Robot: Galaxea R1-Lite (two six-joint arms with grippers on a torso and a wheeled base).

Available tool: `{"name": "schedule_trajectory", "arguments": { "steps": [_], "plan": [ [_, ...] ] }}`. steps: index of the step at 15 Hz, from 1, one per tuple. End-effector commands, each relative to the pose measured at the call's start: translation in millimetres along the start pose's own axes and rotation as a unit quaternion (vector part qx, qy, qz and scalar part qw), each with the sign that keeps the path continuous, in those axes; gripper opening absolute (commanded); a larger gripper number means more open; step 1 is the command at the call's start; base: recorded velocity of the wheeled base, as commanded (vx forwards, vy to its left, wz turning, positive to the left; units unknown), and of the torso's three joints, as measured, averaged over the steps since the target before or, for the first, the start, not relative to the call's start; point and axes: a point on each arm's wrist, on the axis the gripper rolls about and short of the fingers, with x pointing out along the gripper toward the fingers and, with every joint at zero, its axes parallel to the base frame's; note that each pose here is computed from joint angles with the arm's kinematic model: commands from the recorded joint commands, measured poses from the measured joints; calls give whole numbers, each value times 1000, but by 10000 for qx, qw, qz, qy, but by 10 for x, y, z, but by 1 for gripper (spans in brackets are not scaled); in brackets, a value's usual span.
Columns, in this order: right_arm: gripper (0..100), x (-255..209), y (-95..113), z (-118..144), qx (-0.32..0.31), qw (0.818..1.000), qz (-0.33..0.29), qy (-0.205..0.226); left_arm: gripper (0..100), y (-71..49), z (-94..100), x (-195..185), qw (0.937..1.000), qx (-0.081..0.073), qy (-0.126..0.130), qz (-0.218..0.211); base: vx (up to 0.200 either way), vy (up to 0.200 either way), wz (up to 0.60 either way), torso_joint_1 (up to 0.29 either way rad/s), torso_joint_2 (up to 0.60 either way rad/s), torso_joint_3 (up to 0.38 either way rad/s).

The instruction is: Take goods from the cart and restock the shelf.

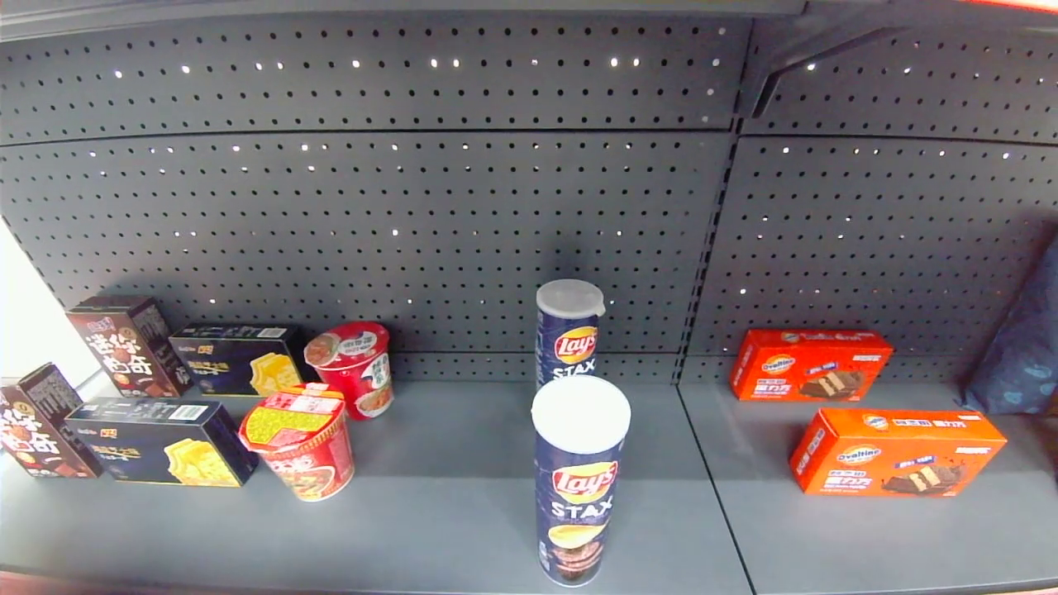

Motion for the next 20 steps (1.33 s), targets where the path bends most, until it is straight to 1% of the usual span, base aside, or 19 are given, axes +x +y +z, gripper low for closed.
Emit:
{"name": "schedule_trajectory", "arguments": {
  "steps": [1,2,3,4,5,6,9,10,11,12,13,14,16,17,18,20],
  "plan": [
    [100,-197,-23,-323,125,9982,-394,-439,100,-18,-70,-54,9985,-84,-511,175,0,0,0,0,0,0],
    [100,-183,-16,-334,174,9985,-254,-456,100,-21,-70,-47,9983,-85,-574,106,0,0,0,0,0,0],
    [100,-180,5,-330,128,9984,190,-516,100,-25,-70,-47,9982,-103,-585,21,0,0,0,0,0,0],
    [100,-175,20,-343,57,9974,508,-517,100,-26,-70,-47,9982,-140,-589,-12,0,0,0,0,0,0],
    [100,-170,29,-360,-183,9961,696,-503,100,-28,-69,-47,9981,-183,-594,-52,0,0,0,0,0,0],
    [100,-169,33,-367,-203,9955,787,-483,100,-31,-69,-48,9978,-240,-602,-132,0,0,0,0,0,0],
    [100,-168,32,-375,-202,9960,750,-444,100,-28,-68,-48,9976,-327,-602,-75,0,0,0,0,0,0],
    [100,-168,30,-376,-223,9963,703,-437,100,-19,-73,-46,9973,-433,-572,139,0,0,0,0,0,0],
    [100,-168,26,-376,-235,9969,619,-435,100,-16,-73,-46,9971,-459,-567,199,0,0,0,0,0,0],
    [100,-166,14,-376,-224,9982,351,-428,100,-15,-96,-35,9969,-497,-519,308,0,0,0,0,0,0],
    [100,-166,6,-375,-194,9987,183,-430,100,-8,-97,-33,9955,-650,-535,440,0,0,0,0,0,0],
    [100,-165,6,-377,-117,9989,179,-428,100,-3,-95,-30,9940,-747,-585,545,0,0,0,0,0,0],
    [100,-165,7,-377,197,9987,208,-422,100,-4,-99,-27,9939,-762,-587,536,0,0,0,0,0,0],
    [100,-165,6,-376,458,9978,204,-425,100,-4,-102,-25,9939,-769,-587,536,0,0,0,0,0,0],
    [100,-165,10,-377,545,9972,314,-410,100,-4,-102,-25,9939,-769,-587,528,0,0,0,0,0,0],
    [100,-167,28,-379,520,9955,696,-385,100,-8,-103,-25,9945,-756,-586,437,0,0,0,0,0,0]
  ]
}}
